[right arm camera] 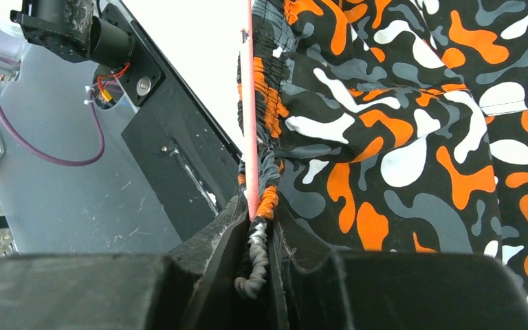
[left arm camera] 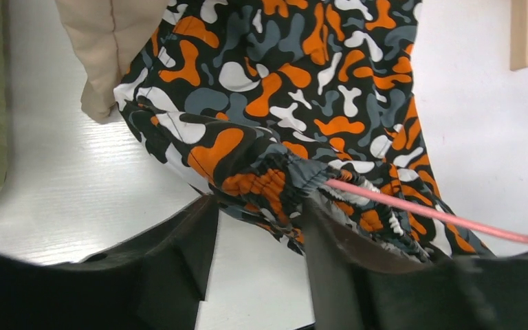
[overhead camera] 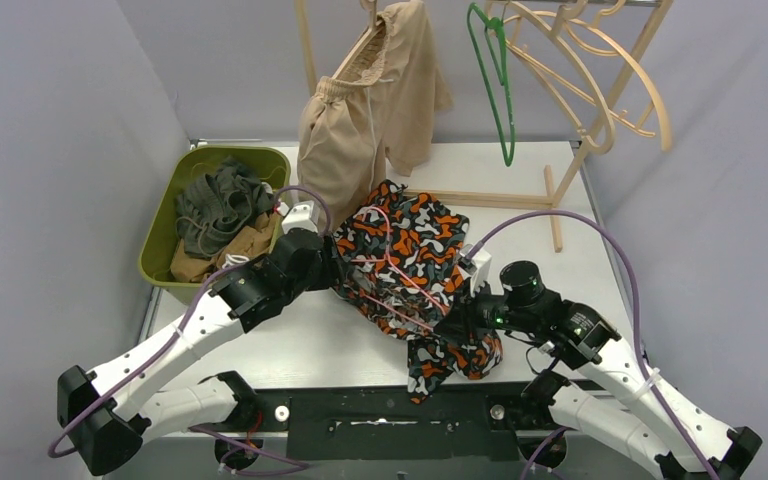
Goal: Remove the shorts from the hanger
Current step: Remove the shorts from the hanger, then place the hanger on the clothes rod.
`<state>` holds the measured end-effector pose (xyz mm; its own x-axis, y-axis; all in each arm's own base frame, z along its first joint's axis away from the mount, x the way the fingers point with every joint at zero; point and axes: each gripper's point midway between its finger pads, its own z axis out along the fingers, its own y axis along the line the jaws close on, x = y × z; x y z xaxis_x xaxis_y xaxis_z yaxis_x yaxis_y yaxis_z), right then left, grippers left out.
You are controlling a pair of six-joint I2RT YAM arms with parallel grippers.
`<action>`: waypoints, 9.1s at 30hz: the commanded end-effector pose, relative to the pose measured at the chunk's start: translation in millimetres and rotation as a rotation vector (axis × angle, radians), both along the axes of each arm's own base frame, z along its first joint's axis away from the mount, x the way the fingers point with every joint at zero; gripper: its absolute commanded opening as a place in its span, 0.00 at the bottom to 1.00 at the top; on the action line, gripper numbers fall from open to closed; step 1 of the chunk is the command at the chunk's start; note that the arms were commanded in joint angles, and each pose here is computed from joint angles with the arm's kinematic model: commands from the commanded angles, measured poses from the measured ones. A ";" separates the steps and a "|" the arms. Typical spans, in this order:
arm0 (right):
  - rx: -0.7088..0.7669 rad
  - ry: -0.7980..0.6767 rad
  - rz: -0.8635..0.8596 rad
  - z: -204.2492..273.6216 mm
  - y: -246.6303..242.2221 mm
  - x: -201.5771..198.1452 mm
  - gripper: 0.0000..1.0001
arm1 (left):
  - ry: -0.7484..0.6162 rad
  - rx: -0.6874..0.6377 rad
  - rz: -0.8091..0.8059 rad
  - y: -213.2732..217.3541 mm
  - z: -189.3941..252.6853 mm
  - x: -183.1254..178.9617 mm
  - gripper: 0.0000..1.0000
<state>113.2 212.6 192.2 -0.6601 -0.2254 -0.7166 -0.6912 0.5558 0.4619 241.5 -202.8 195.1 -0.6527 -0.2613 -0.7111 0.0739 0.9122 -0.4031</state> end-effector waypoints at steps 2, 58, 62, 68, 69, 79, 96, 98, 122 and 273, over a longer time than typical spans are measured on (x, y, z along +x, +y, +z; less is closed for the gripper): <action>0.094 -0.042 0.032 35.8 10.6 -1.7 0.00 | -0.051 0.021 0.067 6.1 16.4 14.1 0.38; 0.139 -0.140 -0.072 36.2 -2.9 7.6 0.00 | 0.128 -0.289 0.044 31.5 -27.9 6.3 0.32; 0.119 -0.124 -0.085 27.6 8.0 22.3 0.00 | 0.131 -0.308 0.048 4.5 -33.1 -9.6 0.48; 0.119 -0.072 -0.098 13.5 22.6 34.1 0.00 | 0.143 -0.436 -0.023 -48.3 -29.0 -33.1 0.53; 0.119 -0.063 -0.100 11.5 24.2 35.0 0.00 | 0.149 -0.454 -0.020 -54.2 -29.9 -35.8 0.54; 0.169 -0.036 -0.122 11.9 32.3 38.6 0.00 | 0.246 -0.773 0.143 -73.4 -48.0 -37.8 0.57; 0.187 -0.025 -0.086 13.2 39.0 35.2 0.00 | 0.255 -0.955 0.238 -66.4 -30.8 -39.3 0.56; 0.207 -0.022 -0.056 16.3 42.1 30.7 0.00 | 0.252 -0.994 0.253 -66.8 -30.5 -36.5 0.55; 0.111 -0.005 -0.086 2.9 30.1 21.8 0.43 | 0.070 -0.835 0.167 -80.9 14.9 -15.1 0.00; 0.340 -0.178 -0.156 79.0 46.6 23.7 0.80 | -0.513 -0.638 -0.188 -20.8 169.9 -48.2 0.00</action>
